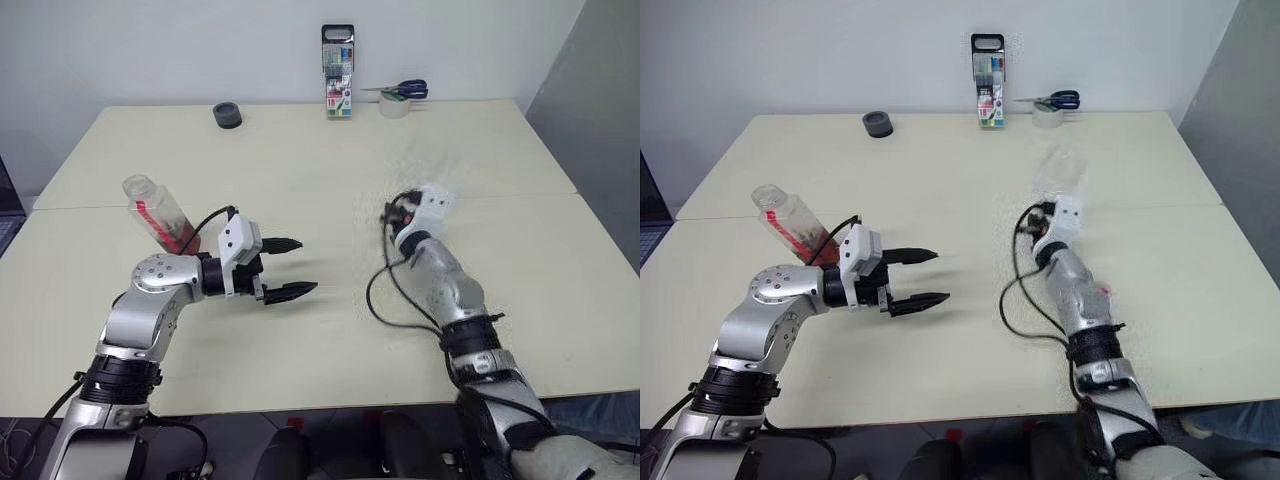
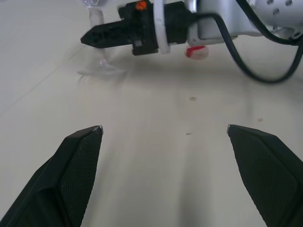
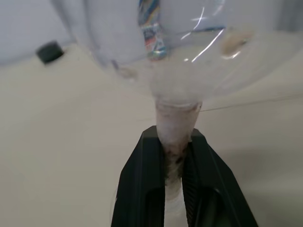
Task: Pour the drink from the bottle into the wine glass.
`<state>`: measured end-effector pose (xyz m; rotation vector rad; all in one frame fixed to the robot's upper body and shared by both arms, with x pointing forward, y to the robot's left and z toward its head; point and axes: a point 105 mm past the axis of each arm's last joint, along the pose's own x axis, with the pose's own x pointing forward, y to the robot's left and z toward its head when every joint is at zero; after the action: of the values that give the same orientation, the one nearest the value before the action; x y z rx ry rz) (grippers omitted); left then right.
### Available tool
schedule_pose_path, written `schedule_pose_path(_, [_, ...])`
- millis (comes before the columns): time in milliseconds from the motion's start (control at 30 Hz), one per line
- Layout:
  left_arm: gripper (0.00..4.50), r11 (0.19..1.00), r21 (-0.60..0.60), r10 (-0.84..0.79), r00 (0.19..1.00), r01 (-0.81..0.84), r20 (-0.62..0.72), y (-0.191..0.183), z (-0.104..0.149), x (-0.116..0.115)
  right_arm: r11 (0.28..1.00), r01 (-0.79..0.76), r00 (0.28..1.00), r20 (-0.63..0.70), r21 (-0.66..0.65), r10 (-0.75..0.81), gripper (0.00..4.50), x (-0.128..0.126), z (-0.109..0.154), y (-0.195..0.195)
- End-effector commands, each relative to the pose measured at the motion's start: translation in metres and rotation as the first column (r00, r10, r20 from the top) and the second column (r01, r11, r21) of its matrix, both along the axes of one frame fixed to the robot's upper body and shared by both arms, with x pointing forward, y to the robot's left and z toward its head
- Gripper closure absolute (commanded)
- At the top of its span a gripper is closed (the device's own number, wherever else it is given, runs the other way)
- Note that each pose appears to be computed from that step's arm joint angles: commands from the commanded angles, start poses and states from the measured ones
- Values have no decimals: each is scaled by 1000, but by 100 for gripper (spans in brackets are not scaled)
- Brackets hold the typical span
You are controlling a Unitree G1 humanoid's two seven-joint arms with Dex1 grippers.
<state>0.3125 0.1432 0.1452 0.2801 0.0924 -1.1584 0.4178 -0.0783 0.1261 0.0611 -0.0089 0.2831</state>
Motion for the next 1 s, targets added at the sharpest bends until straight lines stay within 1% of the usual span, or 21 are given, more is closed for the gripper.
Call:
schedule_pose_path(33, [0,1000,-21,22,999,-21,41,4,10,-3,987,-20,1000,-10,-157,19,432,-12,-30,-1])
schedule_pose_path(233, [0,998,-14,67,997,-66,26,11,5,-9,972,-67,997,-56,-226,56,432,-24,-58,1])
schedule_pose_path(267, [0,996,-19,88,996,-87,27,13,6,-11,972,-74,997,-33,-222,69,432,-23,-54,4])
schedule_pose_path(367, [0,989,-24,150,988,-149,36,18,9,-13,971,-141,984,85,-192,160,432,-20,-27,21])
schedule_pose_path(400, [0,984,-29,177,984,-176,33,23,10,-14,966,-188,970,120,-176,211,432,-21,-15,31])
schedule_pose_path(500, [0,970,-30,241,970,-241,21,36,10,-20,944,-306,932,163,-123,324,432,-24,6,56])
schedule_pose_path(567, [0,959,-18,282,959,-281,19,44,7,-24,916,-383,901,168,-123,400,432,-25,12,78])
schedule_pose_path(667, [0,939,-34,342,939,-341,25,52,10,-25,882,-450,870,155,-139,468,432,-26,11,101])
schedule_pose_path(767, [0,924,-45,381,924,-380,35,56,16,-23,863,-482,856,128,-154,501,432,-26,3,113])
schedule_pose_path(867, [0,914,-47,406,913,-404,50,59,22,-23,850,-501,847,112,-163,520,432,-26,-4,117])
schedule_pose_path(933, [0,909,-58,417,907,-414,55,60,27,-23,848,-493,850,104,-194,517,432,-25,-9,117])
schedule_pose_path(1000, [0,911,-61,410,910,-407,53,59,30,-24,852,-485,855,101,-197,509,432,-23,-11,114])
